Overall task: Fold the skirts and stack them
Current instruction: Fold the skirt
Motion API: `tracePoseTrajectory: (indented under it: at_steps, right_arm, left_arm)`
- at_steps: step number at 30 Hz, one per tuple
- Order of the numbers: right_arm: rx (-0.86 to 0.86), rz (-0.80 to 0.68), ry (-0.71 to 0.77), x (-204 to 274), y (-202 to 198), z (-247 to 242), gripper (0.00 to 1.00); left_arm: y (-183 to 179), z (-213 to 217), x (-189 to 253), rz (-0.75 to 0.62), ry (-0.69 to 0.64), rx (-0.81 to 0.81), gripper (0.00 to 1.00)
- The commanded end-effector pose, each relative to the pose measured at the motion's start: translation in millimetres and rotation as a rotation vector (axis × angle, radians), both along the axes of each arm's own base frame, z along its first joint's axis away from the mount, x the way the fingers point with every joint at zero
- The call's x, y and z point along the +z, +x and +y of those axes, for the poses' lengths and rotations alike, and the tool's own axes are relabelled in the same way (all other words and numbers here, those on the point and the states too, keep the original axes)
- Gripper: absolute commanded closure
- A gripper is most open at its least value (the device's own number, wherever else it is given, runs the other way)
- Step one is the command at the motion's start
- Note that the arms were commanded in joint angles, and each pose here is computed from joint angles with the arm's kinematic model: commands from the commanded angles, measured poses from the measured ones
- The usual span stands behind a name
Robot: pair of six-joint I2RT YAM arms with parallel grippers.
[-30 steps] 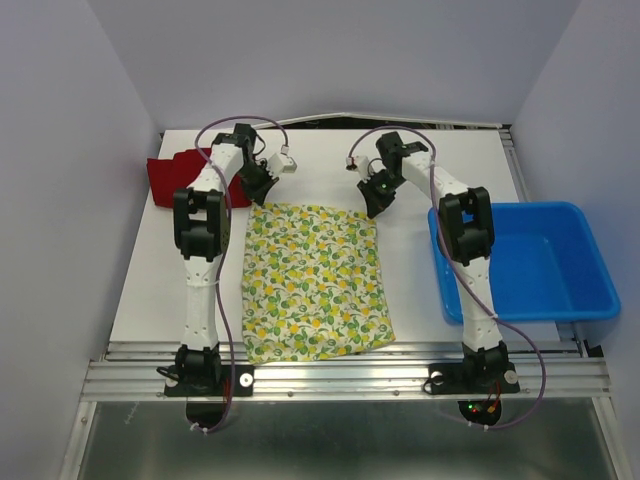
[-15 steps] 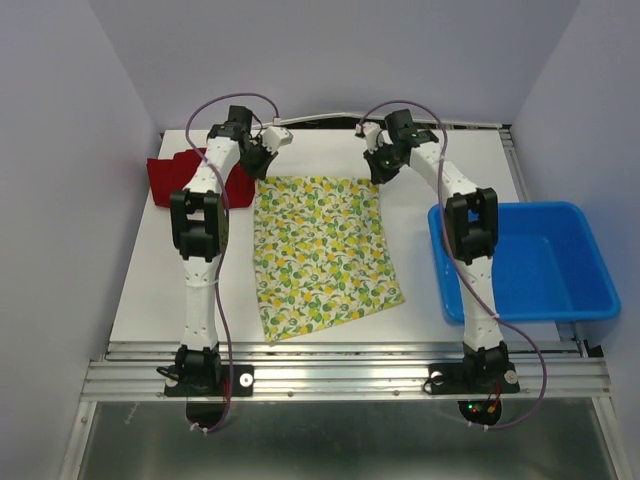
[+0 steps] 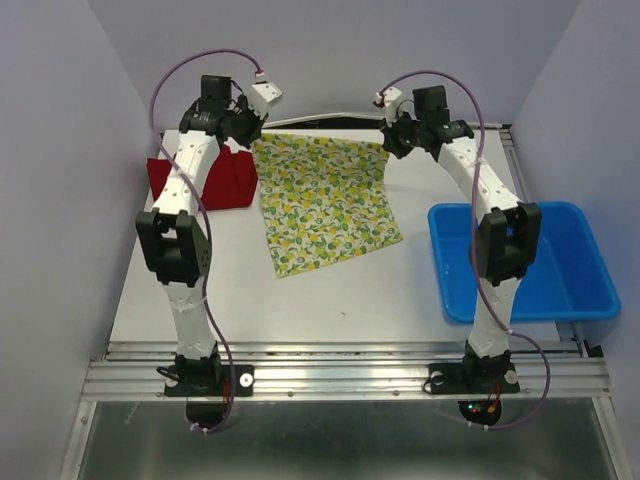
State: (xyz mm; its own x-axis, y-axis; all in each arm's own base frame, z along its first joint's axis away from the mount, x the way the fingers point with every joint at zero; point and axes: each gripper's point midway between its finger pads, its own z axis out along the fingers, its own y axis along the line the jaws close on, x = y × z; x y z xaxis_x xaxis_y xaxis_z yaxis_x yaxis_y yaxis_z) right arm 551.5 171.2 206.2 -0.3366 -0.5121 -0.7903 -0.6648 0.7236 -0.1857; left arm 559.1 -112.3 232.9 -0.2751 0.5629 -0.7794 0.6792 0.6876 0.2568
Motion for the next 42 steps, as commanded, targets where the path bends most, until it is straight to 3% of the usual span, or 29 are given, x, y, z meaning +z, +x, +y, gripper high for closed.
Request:
tracePoseTrajectory:
  at_steps: [1, 5, 6, 8, 9, 13, 17, 23, 29, 34, 37, 42]
  right_arm:
    - [0.052, -0.087, -0.039, 26, -22, -13, 0.99]
    - [0.138, -0.043, -0.074, 5, -56, -15, 0.99]
    - [0.153, -0.026, -0.089, -4, -62, -16, 0.99]
    - [0.156, 0.029, -0.107, -32, -77, -21, 0.99]
    - [0.162, 0.044, -0.117, -43, -82, -23, 0.99]
    - [0.197, 0.131, -0.139, -88, -114, -25, 0.99]
    - [0.225, 0.165, -0.178, -120, -141, -22, 0.99]
    - [0.194, 0.225, -0.228, -151, -147, -33, 0.99]
    - [0.168, 0.186, -0.190, -126, -134, -27, 0.99]
    - [0.151, 0.118, -0.176, -86, -111, -22, 0.99]
    - [0.186, 0.101, -0.182, -63, -116, -21, 0.99]
    - [0.280, 0.132, -0.224, -67, -160, -27, 0.99]
  left_arm:
    - [-42, 10, 15, 0.011, 0.004, -0.028, 1.00]
    - [-93, 3, 2, 0.059, 0.009, -0.064, 1.00]
    - [-111, -3, -26, 0.124, 0.023, -0.081, 1.00]
    - [-131, -10, -33, 0.120, 0.027, -0.086, 1.00]
    - [-152, -19, -63, 0.189, 0.037, -0.107, 1.00]
    - [-196, -38, -112, 0.271, 0.055, -0.129, 1.00]
    - [-225, -37, -165, 0.390, 0.080, -0.093, 1.00]
    - [-234, -36, -191, 0.455, 0.086, -0.078, 1.00]
    - [-231, -35, -183, 0.445, 0.090, -0.075, 1.00]
    - [-212, -34, -148, 0.373, 0.099, -0.068, 1.00]
    - [-211, -31, -124, 0.355, 0.095, -0.088, 1.00]
    - [-250, -30, -108, 0.386, 0.116, -0.205, 1.00]
